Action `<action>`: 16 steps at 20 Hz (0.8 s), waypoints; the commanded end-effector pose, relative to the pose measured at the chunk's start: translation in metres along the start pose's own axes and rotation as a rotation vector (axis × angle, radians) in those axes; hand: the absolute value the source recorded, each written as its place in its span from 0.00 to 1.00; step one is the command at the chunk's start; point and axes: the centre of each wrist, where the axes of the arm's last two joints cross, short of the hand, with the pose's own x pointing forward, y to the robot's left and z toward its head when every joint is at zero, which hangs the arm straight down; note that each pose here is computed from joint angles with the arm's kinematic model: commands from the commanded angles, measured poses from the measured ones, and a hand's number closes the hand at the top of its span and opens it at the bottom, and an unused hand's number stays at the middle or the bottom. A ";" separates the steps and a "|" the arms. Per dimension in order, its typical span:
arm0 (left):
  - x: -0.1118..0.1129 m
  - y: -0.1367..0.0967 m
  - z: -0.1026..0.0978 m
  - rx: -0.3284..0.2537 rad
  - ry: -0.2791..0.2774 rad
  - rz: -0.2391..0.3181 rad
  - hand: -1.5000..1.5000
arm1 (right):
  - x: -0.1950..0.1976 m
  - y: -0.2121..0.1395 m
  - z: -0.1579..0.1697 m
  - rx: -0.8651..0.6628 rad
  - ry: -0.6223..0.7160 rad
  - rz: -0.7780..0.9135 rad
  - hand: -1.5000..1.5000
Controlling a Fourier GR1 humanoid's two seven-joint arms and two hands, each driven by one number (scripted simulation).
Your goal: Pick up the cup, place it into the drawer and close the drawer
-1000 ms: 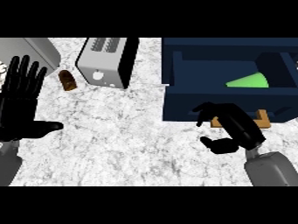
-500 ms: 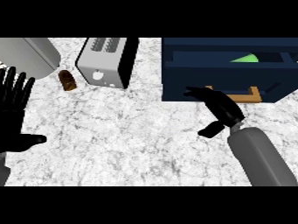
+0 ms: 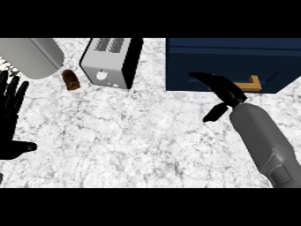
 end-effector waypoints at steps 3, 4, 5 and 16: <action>-0.010 0.004 0.007 -0.012 0.020 0.007 0.00 | -0.025 -0.049 0.003 0.015 0.073 -0.008 0.00; -0.012 -0.002 0.002 -0.031 0.016 0.027 0.00 | -0.024 -0.042 0.000 0.013 0.074 -0.020 0.00; 0.001 -0.006 -0.006 -0.053 0.001 0.009 0.00 | -0.028 -0.045 0.004 0.016 0.093 -0.023 0.00; -0.014 0.000 -0.012 -0.051 -0.003 -0.001 0.00 | -0.029 -0.087 0.002 -0.012 0.096 -0.019 0.00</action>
